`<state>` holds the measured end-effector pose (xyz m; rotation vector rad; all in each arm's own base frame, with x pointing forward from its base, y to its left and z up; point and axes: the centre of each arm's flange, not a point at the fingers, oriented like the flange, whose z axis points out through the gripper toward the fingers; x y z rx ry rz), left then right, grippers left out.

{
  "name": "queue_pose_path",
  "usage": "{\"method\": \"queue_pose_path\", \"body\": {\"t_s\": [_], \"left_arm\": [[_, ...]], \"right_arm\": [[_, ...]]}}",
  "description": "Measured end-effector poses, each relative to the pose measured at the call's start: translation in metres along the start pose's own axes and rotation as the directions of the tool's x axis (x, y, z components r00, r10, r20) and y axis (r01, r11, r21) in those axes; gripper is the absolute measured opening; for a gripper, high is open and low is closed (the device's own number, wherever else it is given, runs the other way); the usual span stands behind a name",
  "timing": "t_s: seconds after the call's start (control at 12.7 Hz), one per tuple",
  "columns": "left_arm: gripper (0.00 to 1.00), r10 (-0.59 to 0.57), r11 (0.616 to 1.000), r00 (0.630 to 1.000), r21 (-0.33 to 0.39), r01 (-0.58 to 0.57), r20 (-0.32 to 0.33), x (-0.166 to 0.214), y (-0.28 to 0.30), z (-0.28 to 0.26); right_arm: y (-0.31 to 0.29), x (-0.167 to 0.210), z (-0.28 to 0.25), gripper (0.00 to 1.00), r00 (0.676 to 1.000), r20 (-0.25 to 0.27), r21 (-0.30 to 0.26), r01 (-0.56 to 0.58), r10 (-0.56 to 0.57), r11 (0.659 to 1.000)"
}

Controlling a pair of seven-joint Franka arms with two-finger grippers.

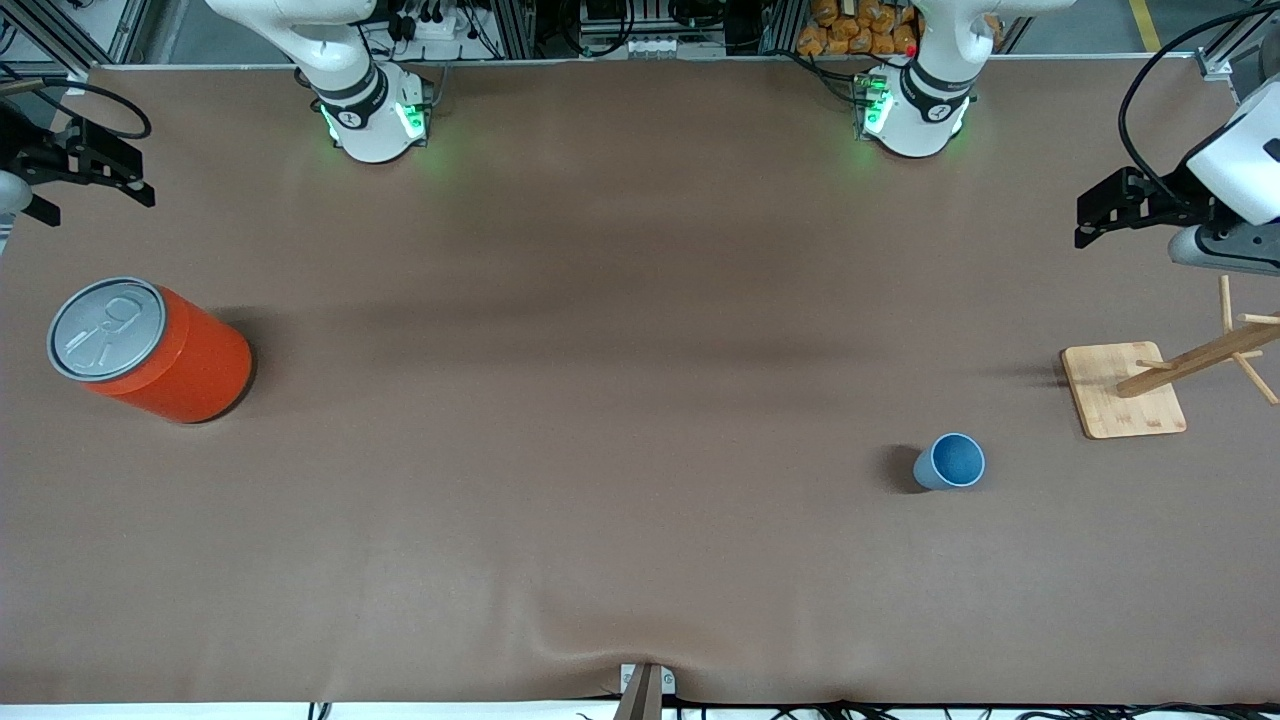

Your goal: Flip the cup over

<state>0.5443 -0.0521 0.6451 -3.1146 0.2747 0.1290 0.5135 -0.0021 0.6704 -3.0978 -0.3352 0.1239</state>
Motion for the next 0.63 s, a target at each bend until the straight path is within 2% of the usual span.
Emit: {"method": "queue_pose_path", "body": {"t_s": [0.16, 0.63], "left_arm": [[1.00, -0.020, 1.000, 1.000, -0.003, 0.020, 0.021, -0.004, -0.011, 0.001], [1.00, -0.030, 1.000, 0.999, -0.004, 0.030, 0.016, -0.005, -0.016, -0.001]], "right_arm": [[0.000, 0.000, 0.000, 1.00, 1.000, 0.001, 0.000, 0.000, 0.000, 1.000], [0.000, 0.000, 0.000, 1.00, 1.000, 0.001, 0.000, -0.001, 0.001, 1.000]]}}
